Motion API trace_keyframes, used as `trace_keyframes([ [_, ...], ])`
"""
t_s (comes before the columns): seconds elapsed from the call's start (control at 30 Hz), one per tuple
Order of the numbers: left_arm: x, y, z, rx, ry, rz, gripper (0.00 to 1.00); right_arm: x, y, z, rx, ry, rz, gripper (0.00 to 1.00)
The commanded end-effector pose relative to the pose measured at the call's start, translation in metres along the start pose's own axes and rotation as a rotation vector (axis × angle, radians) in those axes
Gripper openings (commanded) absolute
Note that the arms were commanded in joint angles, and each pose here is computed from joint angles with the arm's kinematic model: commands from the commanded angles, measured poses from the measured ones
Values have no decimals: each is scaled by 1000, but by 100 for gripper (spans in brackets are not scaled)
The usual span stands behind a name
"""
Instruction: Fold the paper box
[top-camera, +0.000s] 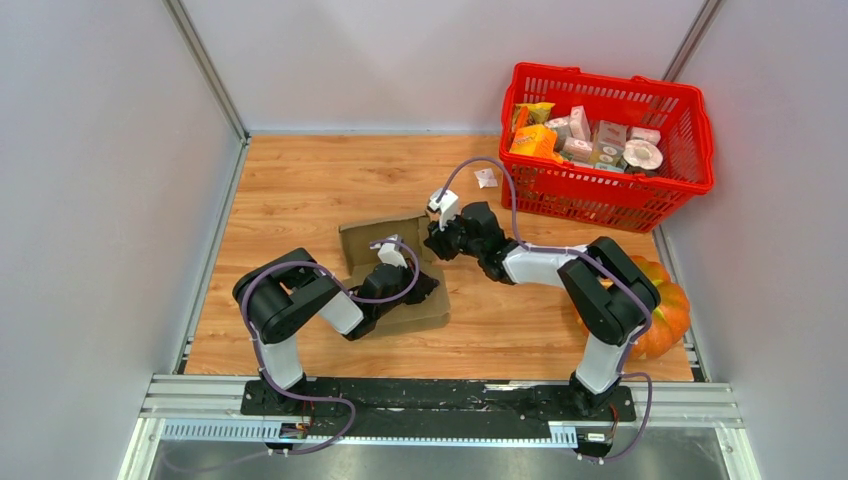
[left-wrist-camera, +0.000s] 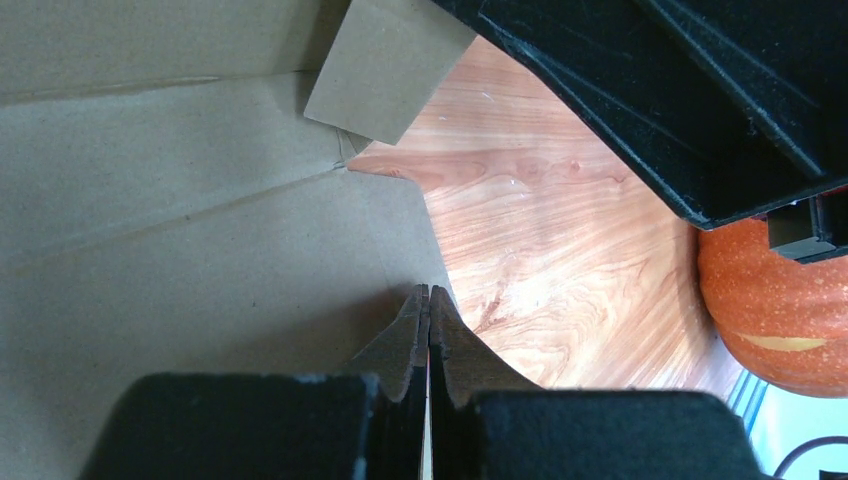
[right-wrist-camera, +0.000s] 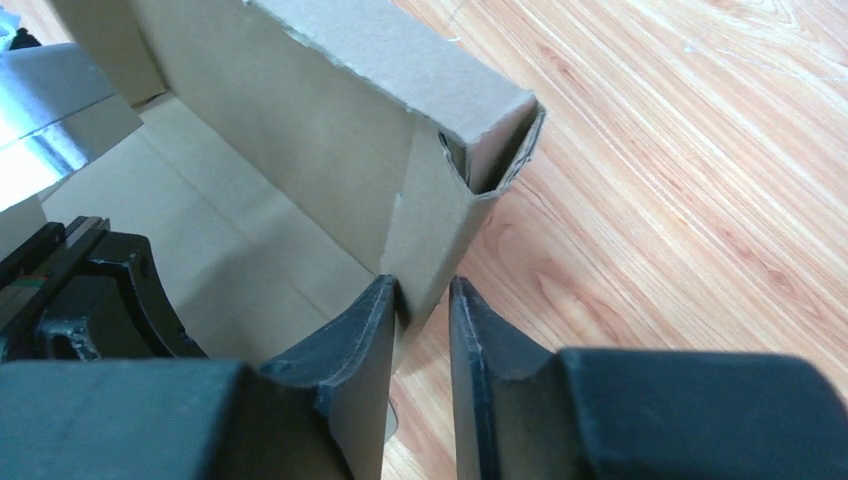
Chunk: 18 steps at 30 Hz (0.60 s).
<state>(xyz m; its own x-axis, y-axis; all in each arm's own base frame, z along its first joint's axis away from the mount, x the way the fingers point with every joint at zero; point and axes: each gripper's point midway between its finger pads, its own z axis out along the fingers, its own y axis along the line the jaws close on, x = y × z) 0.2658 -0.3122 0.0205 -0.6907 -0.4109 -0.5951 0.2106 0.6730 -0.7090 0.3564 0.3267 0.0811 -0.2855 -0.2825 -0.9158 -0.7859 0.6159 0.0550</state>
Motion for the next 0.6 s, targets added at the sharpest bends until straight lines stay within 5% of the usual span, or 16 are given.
trace_keyframes([
  [0.0,25,35,-12,-114,92,48,0,-39,0,8,48,-111,-23,21],
  [0.13,21,31,-13,-105,76,49,0,-33,13,10,144,-131,-77,0],
  [0.3,9,24,-23,-95,43,83,4,-37,5,4,273,-171,-95,0],
  [0.43,-13,7,-47,-54,-5,154,23,-38,3,0,288,-186,-87,0],
  [0.57,-35,-1,-85,-73,-33,232,32,-35,4,-4,283,-190,-80,0],
])
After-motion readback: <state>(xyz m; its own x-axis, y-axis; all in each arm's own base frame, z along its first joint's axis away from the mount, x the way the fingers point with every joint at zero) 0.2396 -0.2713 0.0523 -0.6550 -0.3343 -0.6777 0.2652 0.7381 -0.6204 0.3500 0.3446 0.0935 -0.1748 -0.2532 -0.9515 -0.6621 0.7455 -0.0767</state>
